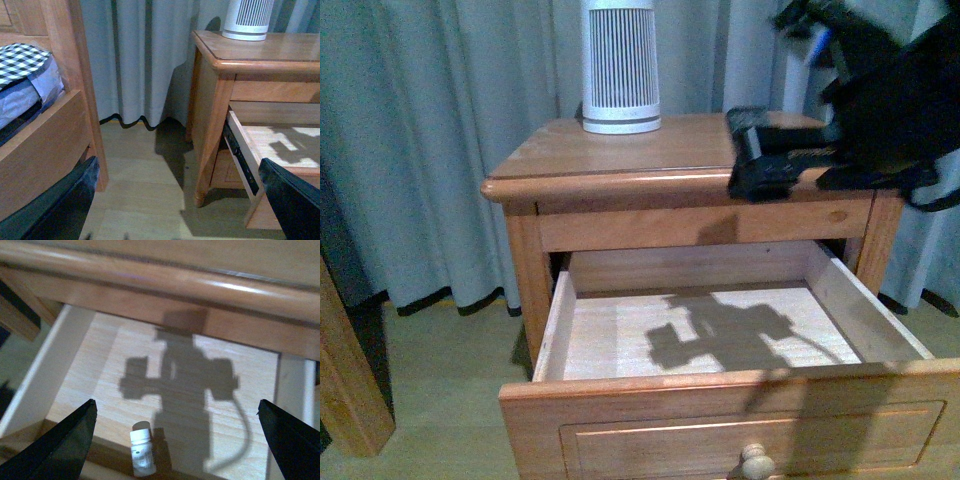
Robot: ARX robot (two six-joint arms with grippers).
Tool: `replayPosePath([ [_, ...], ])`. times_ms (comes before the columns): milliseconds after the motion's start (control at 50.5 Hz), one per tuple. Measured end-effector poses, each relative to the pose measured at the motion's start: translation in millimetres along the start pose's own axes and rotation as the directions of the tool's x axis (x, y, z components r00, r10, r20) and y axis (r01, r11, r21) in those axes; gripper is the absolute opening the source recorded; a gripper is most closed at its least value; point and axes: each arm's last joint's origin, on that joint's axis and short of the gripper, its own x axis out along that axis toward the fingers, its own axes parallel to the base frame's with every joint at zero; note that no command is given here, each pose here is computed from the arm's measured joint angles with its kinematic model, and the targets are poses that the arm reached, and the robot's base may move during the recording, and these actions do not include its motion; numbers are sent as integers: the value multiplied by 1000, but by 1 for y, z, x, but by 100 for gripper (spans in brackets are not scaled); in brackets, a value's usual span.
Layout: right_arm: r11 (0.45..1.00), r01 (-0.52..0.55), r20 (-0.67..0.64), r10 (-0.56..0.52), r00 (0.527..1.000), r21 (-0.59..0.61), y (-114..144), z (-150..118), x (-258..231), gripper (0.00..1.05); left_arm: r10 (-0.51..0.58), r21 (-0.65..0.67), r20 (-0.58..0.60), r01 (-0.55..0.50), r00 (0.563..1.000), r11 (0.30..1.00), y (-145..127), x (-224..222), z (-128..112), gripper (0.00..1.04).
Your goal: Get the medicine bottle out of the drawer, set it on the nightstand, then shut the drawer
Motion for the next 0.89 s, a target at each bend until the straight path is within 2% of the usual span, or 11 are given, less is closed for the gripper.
replayPosePath([
  [139, 1000, -20, -130, 19, 991, -11, 13, 0, 56, 98, 0, 0, 0, 0, 1000, 1000, 0, 0, 0, 98],
  [297, 999, -28, -253, 22, 967, -20, 30, -13, 94, 98, 0, 0, 0, 0, 1000, 1000, 0, 0, 0, 98],
  [515, 998, -42, -432, 53, 900, 37, 46, -40, 111, 98, 0, 0, 0, 0, 1000, 1000, 0, 0, 0, 98],
  [892, 988, 39, -522, 46, 851, 151, 36, -37, 134, 98, 0, 0, 0, 0, 1000, 1000, 0, 0, 0, 98],
])
